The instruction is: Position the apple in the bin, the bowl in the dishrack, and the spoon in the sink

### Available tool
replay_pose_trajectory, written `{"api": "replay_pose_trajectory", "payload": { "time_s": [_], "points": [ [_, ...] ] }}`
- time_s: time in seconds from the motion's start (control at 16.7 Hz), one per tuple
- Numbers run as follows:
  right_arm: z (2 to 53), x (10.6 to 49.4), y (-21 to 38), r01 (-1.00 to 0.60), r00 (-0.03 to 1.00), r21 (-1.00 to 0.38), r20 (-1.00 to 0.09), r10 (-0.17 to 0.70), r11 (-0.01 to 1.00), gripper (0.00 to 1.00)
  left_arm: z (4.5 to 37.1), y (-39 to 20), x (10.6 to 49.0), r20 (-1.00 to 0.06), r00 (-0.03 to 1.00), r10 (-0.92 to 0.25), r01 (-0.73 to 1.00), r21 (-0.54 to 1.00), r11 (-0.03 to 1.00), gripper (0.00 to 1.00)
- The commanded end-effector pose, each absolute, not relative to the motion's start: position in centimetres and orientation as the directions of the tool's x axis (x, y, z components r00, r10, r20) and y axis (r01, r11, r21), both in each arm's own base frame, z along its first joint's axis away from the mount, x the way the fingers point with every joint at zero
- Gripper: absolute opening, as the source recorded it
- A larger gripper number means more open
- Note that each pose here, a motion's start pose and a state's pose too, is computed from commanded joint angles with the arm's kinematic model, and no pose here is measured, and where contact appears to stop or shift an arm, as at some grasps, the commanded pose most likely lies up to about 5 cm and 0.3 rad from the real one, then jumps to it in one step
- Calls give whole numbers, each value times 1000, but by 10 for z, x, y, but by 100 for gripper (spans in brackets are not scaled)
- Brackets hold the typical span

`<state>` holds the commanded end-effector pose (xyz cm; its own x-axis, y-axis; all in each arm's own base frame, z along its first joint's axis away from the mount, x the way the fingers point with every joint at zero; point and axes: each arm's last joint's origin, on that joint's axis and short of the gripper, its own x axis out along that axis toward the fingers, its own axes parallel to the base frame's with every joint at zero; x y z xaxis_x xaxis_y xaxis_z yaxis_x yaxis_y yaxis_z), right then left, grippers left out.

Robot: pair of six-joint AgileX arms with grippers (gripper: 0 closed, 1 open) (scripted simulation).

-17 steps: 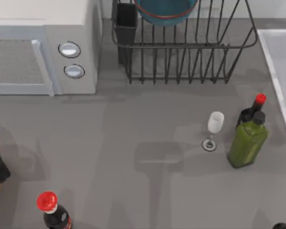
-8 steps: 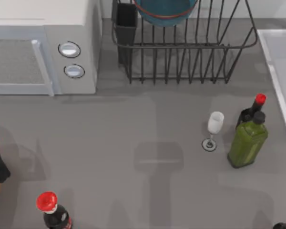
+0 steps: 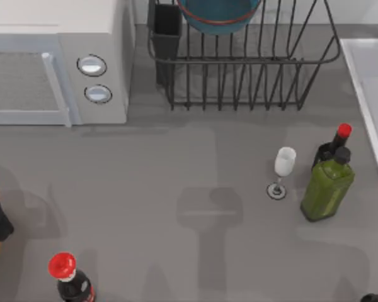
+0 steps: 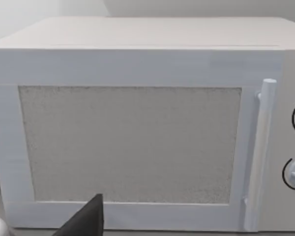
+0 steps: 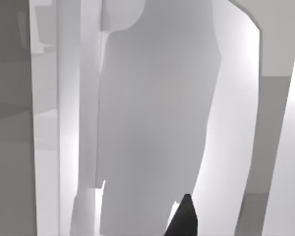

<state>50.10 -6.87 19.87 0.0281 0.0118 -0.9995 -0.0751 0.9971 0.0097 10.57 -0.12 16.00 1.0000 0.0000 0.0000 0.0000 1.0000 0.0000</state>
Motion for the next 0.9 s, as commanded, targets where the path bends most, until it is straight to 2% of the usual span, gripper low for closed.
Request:
{"api": "replay_pose_trajectory", "payload": {
  "time_s": [0.9],
  "points": [
    [156, 503, -72, -71, 26, 10, -1000, 11, 997, 0, 160, -1, 106, 0, 1000, 0, 0, 0, 1000, 100]
  ]
}}
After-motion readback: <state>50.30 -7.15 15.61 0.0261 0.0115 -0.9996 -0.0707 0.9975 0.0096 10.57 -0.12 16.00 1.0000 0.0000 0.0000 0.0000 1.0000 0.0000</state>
